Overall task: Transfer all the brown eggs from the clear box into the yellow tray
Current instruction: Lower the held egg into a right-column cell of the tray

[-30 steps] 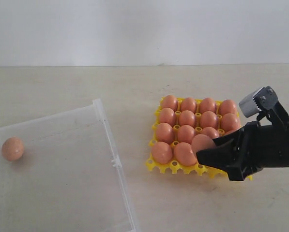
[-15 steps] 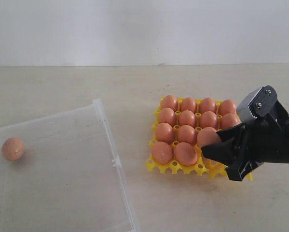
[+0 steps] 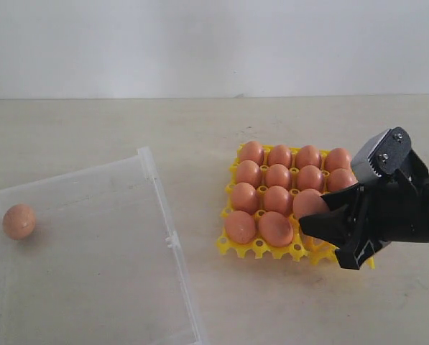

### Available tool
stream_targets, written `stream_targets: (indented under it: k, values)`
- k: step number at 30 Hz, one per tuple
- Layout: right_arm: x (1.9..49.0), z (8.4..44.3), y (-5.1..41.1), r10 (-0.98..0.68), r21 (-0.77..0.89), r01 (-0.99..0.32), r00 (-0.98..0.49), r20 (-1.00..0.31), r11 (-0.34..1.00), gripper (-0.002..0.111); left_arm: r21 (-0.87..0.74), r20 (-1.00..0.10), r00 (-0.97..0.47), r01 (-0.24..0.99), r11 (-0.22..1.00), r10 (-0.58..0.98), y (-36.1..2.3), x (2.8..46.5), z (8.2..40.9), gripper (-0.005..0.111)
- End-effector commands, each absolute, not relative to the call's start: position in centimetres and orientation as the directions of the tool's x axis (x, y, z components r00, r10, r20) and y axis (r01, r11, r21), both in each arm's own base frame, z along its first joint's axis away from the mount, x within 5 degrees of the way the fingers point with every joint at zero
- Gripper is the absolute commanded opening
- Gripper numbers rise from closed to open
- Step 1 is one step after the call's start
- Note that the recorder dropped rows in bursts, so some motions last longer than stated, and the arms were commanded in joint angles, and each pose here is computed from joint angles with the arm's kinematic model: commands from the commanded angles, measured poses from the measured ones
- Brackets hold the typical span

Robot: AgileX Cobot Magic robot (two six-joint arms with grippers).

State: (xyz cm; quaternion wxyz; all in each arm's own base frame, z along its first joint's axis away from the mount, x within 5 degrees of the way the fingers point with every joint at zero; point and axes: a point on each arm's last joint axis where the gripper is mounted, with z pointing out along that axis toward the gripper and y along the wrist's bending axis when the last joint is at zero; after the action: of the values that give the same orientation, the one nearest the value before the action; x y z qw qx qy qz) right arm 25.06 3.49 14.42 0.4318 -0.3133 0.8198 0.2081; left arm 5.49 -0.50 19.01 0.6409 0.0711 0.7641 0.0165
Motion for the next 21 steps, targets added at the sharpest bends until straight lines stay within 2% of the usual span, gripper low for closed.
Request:
stream_targets:
  k: [1,6,15,17,21]
  values:
    - [25.2,13.9,3.4,-0.333,0.082,-0.691,-0.445,-0.831,0.718,0.000,0.109,-0.979,-0.162,0.089,0.990,0.122,-0.5,5.5,19.0,0.004]
    - [25.3,12.3,3.5,-0.325,0.131,-0.690,-0.489,-0.809,0.712,0.000,0.109,-0.979,-0.162,0.089,0.990,0.122,-0.5,5.5,19.0,0.004]
    - [25.9,12.3,3.0,-0.266,0.127,-0.617,-0.505,-0.821,0.777,0.001,0.109,-0.979,-0.162,0.089,0.990,0.122,-0.5,5.5,19.0,0.004]
    - [25.9,12.3,3.0,-0.266,0.126,-0.614,-0.507,-0.820,0.779,0.006,0.109,-0.979,-0.162,0.089,0.990,0.122,-0.5,5.5,19.0,0.004]
    - [25.9,12.3,3.0,-0.258,0.135,-0.608,-0.514,-0.818,0.782,0.031,0.109,-0.979,-0.162,0.089,0.990,0.122,-0.5,5.5,19.0,0.004]
